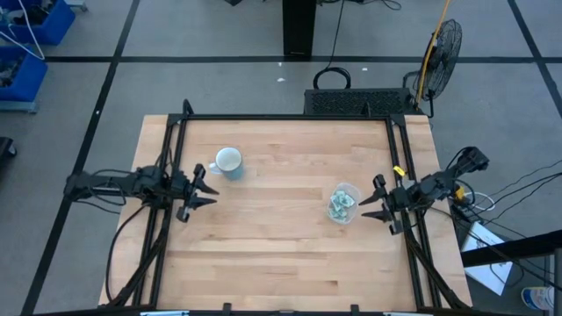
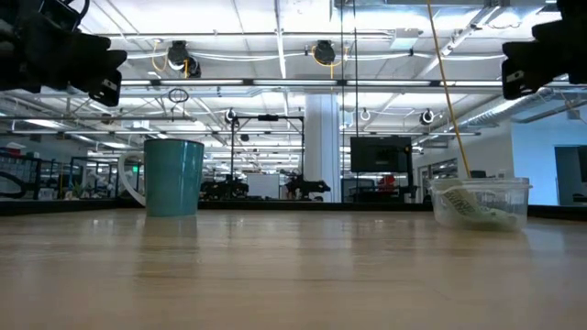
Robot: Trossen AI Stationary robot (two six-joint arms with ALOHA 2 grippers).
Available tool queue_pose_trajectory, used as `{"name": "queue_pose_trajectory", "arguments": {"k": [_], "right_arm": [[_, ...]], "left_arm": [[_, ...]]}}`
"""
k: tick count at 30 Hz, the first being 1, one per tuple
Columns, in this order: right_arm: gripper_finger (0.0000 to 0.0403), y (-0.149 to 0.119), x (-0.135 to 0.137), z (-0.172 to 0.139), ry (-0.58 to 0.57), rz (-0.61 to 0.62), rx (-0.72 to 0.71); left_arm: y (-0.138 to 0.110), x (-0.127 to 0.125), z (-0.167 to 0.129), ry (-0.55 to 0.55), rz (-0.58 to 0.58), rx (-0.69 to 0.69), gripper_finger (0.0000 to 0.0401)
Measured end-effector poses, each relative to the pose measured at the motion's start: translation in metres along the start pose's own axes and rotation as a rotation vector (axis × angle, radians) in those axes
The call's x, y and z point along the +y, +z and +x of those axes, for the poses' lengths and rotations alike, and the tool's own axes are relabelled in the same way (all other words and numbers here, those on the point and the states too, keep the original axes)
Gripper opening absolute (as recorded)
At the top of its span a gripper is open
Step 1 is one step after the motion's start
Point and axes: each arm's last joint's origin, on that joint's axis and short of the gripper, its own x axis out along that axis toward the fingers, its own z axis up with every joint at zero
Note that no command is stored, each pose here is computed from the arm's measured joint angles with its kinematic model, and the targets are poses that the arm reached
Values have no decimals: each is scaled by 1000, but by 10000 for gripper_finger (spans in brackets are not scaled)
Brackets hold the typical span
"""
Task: Pick and place Stevia / Truvia into bins
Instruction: Return to Home Position
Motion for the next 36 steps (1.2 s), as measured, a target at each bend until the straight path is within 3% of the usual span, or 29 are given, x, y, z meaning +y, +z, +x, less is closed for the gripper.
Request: {"name": "queue_pose_trajectory", "arguments": {"k": [6,13,36], "right_arm": [[141,6,0,0,0,-34,-96],[141,4,0,0,5,79,-77],[141,4,0,1,5,82,-72]], "left_arm": [[-3,1,0,18,1,28,118],[-6,2,0,28,-38,56,118],[-5,2,0,28,-7,47,118]]}}
